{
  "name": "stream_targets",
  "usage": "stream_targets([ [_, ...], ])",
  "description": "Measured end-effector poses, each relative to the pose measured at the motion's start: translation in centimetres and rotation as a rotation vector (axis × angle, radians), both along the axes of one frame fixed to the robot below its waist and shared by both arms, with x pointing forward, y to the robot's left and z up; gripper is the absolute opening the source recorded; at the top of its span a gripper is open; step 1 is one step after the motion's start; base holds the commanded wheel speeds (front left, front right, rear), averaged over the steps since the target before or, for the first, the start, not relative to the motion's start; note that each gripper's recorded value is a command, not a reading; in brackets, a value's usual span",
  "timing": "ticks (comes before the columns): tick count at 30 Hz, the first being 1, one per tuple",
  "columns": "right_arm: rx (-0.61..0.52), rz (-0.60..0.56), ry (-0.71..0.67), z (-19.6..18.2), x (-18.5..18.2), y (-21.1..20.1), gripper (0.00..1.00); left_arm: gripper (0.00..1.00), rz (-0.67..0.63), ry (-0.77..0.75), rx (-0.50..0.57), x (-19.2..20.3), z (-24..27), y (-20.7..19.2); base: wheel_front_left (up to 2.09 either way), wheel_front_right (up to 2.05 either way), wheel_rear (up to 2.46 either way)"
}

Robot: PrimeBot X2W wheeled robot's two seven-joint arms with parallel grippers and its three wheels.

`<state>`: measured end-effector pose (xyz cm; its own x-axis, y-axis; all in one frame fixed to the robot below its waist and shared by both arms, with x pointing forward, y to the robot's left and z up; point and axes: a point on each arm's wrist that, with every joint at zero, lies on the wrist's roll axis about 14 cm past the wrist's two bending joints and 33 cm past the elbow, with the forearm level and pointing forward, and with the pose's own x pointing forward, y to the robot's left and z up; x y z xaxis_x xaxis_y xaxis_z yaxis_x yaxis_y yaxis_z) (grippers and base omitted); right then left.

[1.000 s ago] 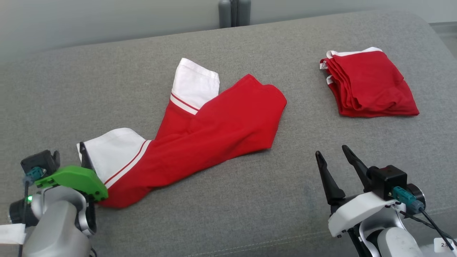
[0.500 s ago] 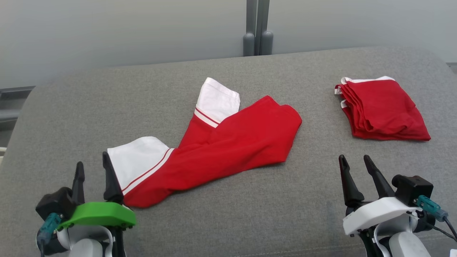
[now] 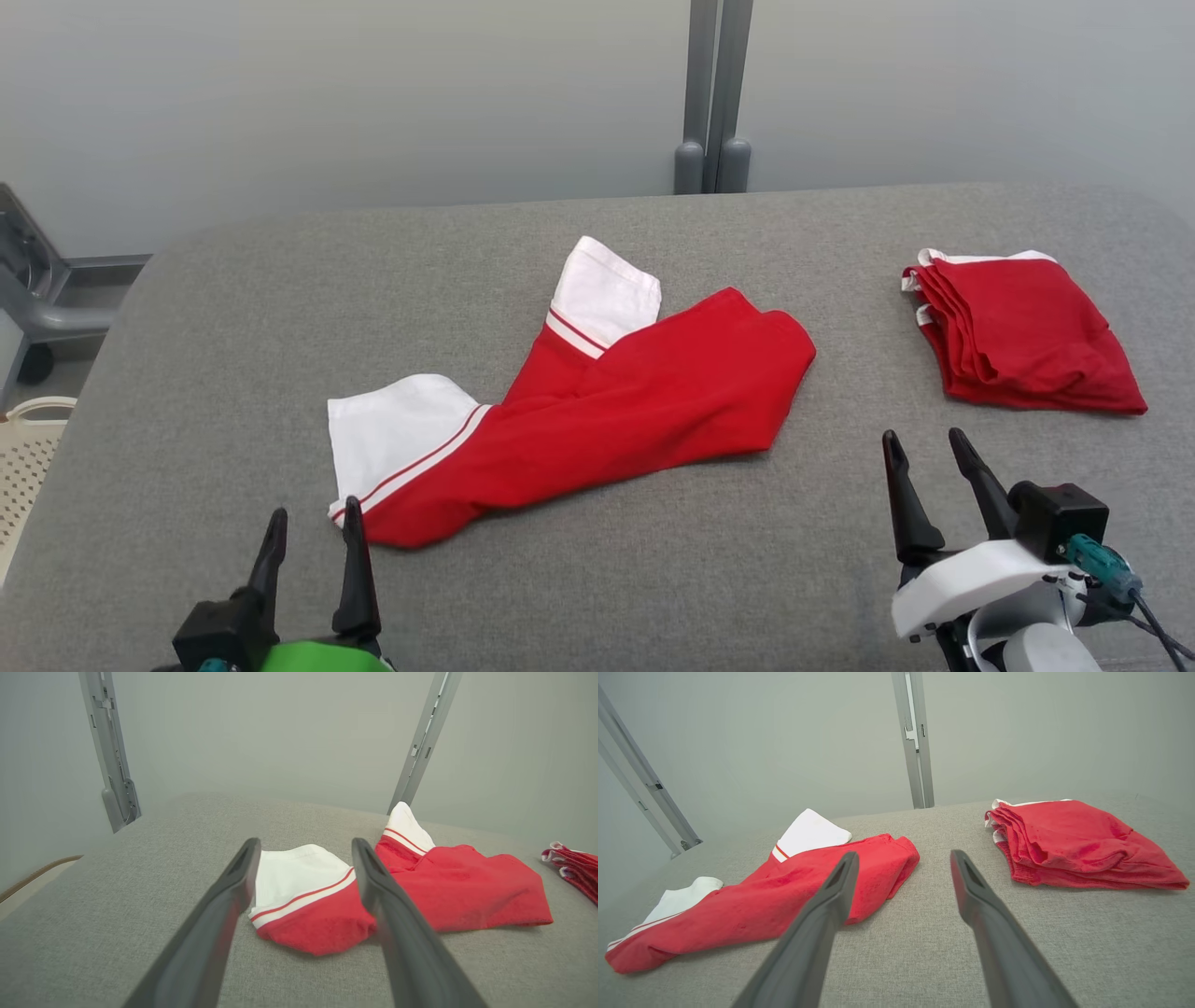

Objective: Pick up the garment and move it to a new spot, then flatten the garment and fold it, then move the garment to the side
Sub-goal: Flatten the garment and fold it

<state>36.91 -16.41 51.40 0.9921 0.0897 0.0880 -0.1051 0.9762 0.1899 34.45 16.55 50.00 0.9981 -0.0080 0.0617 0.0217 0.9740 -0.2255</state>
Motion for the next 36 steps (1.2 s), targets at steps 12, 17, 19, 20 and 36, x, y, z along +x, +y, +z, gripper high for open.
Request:
stream_targets([
  [12, -0.144, 0.088, 0.067, -2.1, -1.6, 2.4, 1.00, 1.00, 0.013, 0.102, 0.078, -3.2, -3.4, 1.2, 0.00, 0.00, 0.00],
  [17, -0.154, 0.085, 0.085, -2.5, -1.9, 2.3, 1.00, 1.00, 0.016, 0.113, 0.085, -3.3, -3.6, 1.4, 0.00, 0.00, 0.00],
  [19, -0.150, 0.078, 0.081, -2.4, -1.9, 2.1, 1.00, 1.00, 0.016, 0.113, 0.086, -3.2, -3.6, 1.4, 0.00, 0.00, 0.00],
  [20, -0.148, 0.077, 0.081, -2.4, -1.9, 2.0, 1.00, 1.00, 0.015, 0.116, 0.086, -3.2, -3.7, 1.3, 0.00, 0.00, 0.00],
  [36, -0.122, 0.070, 0.099, -2.7, -2.0, 1.9, 1.00, 1.00, -0.006, 0.135, 0.070, -2.5, -4.0, 0.5, 0.00, 0.00, 0.00],
])
